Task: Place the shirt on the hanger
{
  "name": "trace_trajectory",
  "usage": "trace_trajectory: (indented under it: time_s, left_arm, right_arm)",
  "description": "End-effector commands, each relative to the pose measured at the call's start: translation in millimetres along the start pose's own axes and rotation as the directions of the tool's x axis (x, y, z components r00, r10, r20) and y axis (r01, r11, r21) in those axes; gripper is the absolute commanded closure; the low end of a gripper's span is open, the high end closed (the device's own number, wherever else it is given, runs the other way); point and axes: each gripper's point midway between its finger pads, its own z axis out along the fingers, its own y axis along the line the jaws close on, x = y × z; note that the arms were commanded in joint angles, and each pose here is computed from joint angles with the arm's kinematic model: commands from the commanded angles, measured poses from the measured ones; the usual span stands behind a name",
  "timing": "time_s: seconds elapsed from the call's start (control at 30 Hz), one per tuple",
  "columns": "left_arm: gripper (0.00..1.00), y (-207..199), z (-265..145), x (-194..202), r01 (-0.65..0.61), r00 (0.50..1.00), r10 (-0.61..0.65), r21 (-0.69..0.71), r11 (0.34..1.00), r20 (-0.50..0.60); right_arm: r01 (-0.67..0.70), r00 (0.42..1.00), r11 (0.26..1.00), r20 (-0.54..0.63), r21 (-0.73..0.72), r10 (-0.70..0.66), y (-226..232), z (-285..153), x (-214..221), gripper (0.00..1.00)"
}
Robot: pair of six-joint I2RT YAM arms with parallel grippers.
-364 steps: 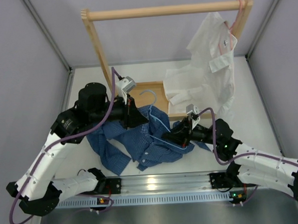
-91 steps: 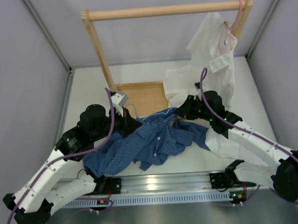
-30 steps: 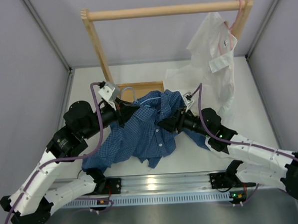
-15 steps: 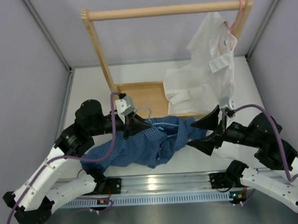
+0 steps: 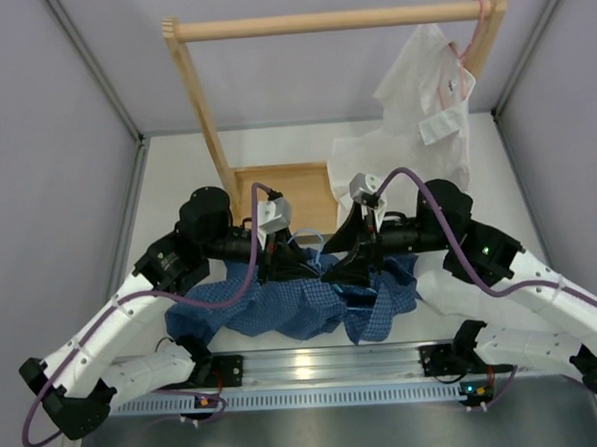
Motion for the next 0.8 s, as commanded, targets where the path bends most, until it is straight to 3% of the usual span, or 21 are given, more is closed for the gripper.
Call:
trace_trajectory:
  time_s: [0.0, 0.2, 0.23, 0.33, 0.4, 0.53, 0.57, 0.6, 0.7, 0.73, 0.77]
  left_arm:
    - [1.00, -14, 2, -19, -0.080, 0.996, 0.076, 0.088, 0.993, 0.053]
    - [1.00, -19, 7, -13, -0.072, 0.997, 0.068, 0.123, 0.990, 0.039]
    - [1.00, -20, 6, -13, -0.074, 0.997, 0.069, 0.127, 0.989, 0.040]
    - [1.00, -23, 6, -12, -0.077, 0.997, 0.072, 0.133, 0.988, 0.040]
    - [1.00, -21, 4, -11, -0.086, 0.996, 0.082, 0.112, 0.990, 0.045]
    - [1.00, -11, -1, -13, -0.104, 0.993, 0.103, 0.010, 0.995, 0.059]
    - [0.94, -10, -4, -14, -0.112, 0.991, 0.113, -0.015, 0.994, 0.067]
    - [0.80, -6, -6, -16, -0.114, 0.991, 0.117, -0.049, 0.992, 0.071]
    - [0.33, 13, -15, -25, -0.111, 0.987, 0.132, -0.210, 0.971, 0.092]
    - [0.05, 26, -21, -29, -0.101, 0.986, 0.135, -0.294, 0.951, 0.098]
    - [0.02, 30, -28, -35, -0.092, 0.983, 0.140, -0.350, 0.932, 0.115]
  right_arm:
    - [0.134, 0.982, 0.986, 0.147, -0.100, -0.118, 30, 6, -46, 0.40]
    - [0.139, 0.977, 0.988, 0.173, -0.070, -0.125, 23, 24, -46, 0.54]
    - [0.143, 0.976, 0.988, 0.176, -0.063, -0.130, 21, 26, -48, 0.62]
    - [0.140, 0.974, 0.990, 0.182, -0.033, -0.132, 14, 30, -50, 0.73]
    - [0.136, 0.974, 0.991, 0.187, -0.015, -0.131, 12, 29, -51, 0.97]
    - [0.154, 0.961, 0.988, 0.230, 0.018, -0.154, 11, 21, -55, 1.00]
    - [0.152, 0.958, 0.988, 0.241, 0.041, -0.157, 8, 19, -56, 1.00]
    - [0.158, 0.951, 0.986, 0.260, 0.051, -0.166, 11, 13, -60, 1.00]
    - [0.164, 0.945, 0.983, 0.274, 0.080, -0.180, 10, 5, -63, 1.00]
    - [0.169, 0.943, 0.981, 0.274, 0.093, -0.189, 9, 3, -64, 1.00]
    - [0.168, 0.941, 0.979, 0.277, 0.118, -0.194, 6, 1, -66, 1.00]
